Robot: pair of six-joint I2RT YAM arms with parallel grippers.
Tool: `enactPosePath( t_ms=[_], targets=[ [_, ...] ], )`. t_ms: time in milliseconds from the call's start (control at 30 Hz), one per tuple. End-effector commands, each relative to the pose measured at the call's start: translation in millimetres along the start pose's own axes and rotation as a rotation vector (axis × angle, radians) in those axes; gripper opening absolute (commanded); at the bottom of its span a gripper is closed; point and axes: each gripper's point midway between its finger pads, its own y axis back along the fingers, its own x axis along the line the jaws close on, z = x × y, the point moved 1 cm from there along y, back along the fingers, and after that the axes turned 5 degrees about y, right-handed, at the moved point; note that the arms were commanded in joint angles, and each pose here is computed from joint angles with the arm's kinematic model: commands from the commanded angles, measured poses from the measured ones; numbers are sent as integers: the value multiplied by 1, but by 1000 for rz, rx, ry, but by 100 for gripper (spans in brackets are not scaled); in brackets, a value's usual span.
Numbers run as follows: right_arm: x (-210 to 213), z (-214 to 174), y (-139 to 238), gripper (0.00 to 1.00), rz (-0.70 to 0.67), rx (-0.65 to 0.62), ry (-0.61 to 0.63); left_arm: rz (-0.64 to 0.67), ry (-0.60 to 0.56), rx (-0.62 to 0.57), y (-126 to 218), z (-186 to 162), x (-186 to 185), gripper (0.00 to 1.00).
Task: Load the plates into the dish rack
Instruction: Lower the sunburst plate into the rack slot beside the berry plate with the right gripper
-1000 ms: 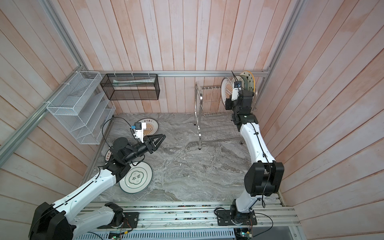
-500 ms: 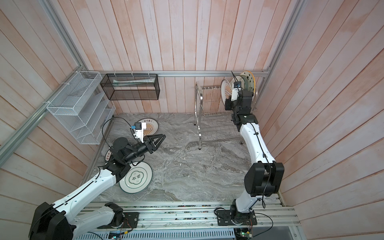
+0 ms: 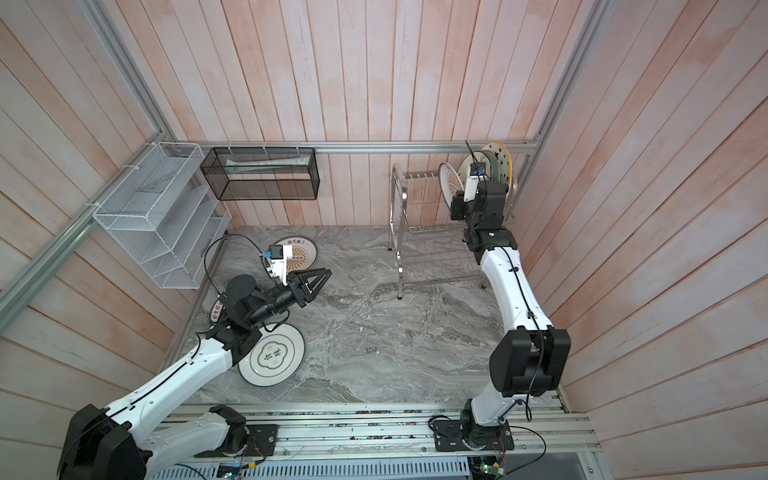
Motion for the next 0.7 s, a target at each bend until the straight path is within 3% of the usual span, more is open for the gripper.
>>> enactPosePath(
  t_ms=[0,133,400,667],
  targets=[
    [-16,26,15,36,-72,-68,-30,-6,-10,-1,1,0,-2,43],
    [-17,32,16,35,-76,-81,-49,-7,-11,-3,1,0,-2,43],
    [-18,26,6,19,-76,-48,-97,-7,-13,-2,2,-1,-3,43],
    [-13,28,5,24,-46,-56,-119,-1,-20,-3,3,-1,-2,43]
  ],
)
